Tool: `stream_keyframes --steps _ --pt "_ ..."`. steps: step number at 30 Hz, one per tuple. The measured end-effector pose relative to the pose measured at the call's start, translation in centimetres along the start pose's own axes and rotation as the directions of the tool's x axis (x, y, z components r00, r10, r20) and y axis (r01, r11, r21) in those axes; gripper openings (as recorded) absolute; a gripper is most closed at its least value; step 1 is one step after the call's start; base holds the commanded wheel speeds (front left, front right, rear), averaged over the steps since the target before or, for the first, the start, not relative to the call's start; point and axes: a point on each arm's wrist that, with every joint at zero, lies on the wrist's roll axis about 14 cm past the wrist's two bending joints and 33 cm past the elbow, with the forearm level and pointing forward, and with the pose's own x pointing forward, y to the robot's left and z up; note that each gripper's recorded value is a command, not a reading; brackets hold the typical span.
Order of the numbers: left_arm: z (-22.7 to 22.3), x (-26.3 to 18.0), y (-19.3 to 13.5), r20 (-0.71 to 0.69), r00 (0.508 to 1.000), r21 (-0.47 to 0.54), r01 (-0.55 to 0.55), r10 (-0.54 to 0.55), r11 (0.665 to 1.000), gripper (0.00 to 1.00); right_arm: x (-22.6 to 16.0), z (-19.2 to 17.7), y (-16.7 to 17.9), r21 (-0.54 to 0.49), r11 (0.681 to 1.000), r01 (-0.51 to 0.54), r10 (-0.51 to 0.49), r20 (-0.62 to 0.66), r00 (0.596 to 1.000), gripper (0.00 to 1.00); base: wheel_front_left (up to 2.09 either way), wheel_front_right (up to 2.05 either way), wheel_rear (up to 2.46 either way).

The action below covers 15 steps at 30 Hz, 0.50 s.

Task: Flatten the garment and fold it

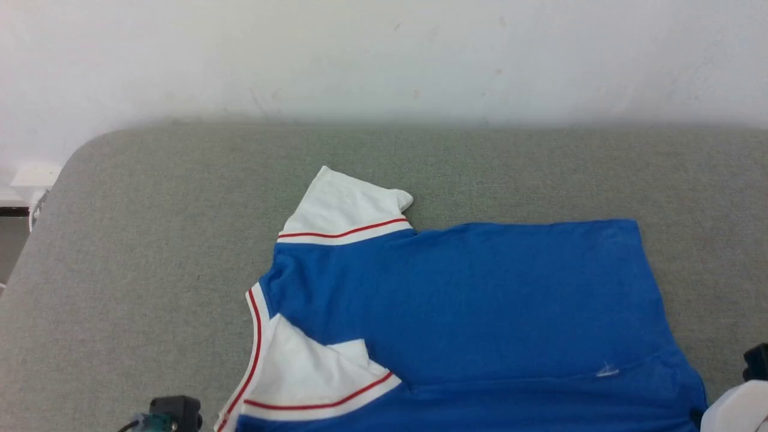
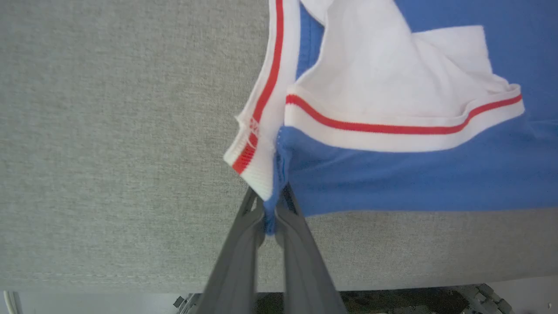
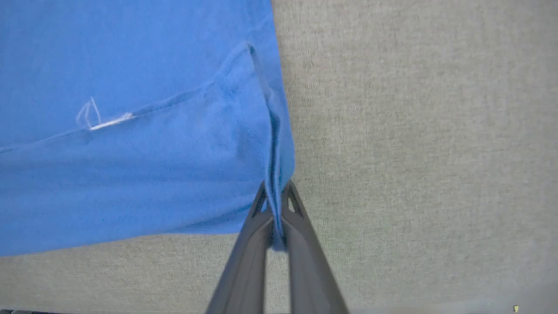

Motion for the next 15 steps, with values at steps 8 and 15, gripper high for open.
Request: stream_keyframes --steps 8,15 --pt "-2.5 0.9 0.5 -0.056 0.998 -0.062 -0.012 0.008 0.998 1.00 1.1 -2.8 0.3 0.012 1.000 -0.010 0.011 -0.080 0.997 0.42 0.00 0.00 0.00" --pt "0.7 1.0 1.2 0.095 0.995 -0.055 -0.002 0.007 0.999 1.00 1.3 1.5 0.6 -0.022 1.000 -0.017 0.020 0.110 0.994 1.00 0.00 0.00 0.00"
